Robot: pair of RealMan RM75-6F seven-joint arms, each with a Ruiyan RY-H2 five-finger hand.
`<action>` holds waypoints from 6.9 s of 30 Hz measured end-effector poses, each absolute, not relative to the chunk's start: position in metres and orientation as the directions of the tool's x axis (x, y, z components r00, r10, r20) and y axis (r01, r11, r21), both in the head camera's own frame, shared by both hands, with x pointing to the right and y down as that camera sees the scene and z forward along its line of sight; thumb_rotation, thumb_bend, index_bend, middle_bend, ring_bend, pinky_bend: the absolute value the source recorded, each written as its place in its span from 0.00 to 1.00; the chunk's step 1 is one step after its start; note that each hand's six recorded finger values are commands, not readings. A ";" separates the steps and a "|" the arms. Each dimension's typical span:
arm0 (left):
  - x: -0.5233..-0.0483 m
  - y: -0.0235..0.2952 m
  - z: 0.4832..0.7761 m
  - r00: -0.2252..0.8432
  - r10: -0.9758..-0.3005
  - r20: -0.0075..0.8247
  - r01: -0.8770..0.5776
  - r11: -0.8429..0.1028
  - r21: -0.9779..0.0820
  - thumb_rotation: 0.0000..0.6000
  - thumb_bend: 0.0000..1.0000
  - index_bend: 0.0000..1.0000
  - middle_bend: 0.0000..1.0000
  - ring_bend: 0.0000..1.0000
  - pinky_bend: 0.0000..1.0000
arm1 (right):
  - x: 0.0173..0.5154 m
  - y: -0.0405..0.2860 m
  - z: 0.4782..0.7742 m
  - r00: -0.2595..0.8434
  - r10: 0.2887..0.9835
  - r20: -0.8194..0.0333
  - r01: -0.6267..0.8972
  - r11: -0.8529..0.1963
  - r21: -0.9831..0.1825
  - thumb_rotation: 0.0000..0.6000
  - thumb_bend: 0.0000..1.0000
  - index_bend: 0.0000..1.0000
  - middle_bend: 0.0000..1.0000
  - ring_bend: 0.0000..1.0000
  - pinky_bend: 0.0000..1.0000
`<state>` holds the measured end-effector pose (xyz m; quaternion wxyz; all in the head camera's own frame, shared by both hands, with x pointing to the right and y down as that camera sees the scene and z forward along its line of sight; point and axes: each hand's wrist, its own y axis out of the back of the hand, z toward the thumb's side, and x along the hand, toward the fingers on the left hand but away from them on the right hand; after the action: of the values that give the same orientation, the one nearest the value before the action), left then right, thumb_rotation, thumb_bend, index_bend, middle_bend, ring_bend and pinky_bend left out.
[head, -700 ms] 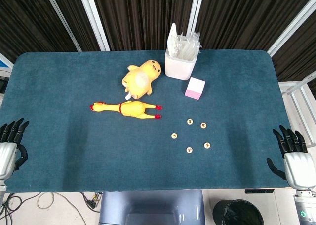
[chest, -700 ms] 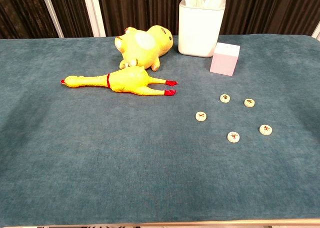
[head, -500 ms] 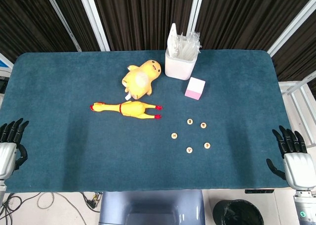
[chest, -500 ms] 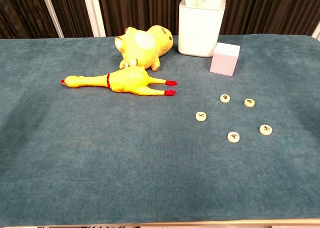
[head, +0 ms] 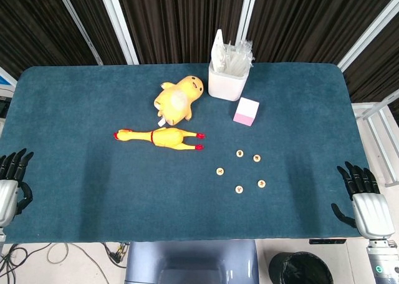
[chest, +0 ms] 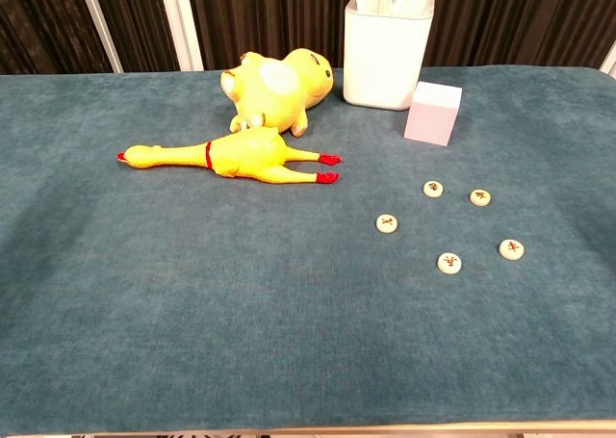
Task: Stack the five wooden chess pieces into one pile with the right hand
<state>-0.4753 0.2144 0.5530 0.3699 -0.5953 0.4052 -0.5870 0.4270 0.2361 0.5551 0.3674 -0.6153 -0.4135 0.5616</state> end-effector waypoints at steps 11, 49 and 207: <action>-0.479 0.213 0.552 -0.034 -0.918 0.395 -0.052 -0.394 -0.918 1.00 0.82 0.08 0.00 0.00 0.02 | 0.424 0.230 0.569 0.050 0.889 -0.456 0.143 -0.458 -0.877 1.00 0.36 0.08 0.00 0.00 0.04; -0.482 0.211 0.554 -0.036 -0.915 0.402 -0.060 -0.400 -0.915 1.00 0.82 0.08 0.00 0.00 0.00 | 0.202 0.077 0.693 0.221 0.736 -0.640 0.073 -0.667 -0.742 1.00 0.36 0.29 0.13 0.17 0.13; -0.482 0.211 0.554 -0.043 -0.915 0.400 -0.050 -0.398 -0.916 1.00 0.82 0.09 0.00 0.00 0.02 | 0.266 0.081 0.748 0.085 0.655 -0.751 0.060 -0.755 -0.652 1.00 0.39 0.54 0.15 0.18 0.13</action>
<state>-0.4820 0.2106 0.5544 0.3641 -0.5880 0.4103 -0.5944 0.2658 0.0812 0.7476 0.2376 -0.6972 -0.2566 0.6258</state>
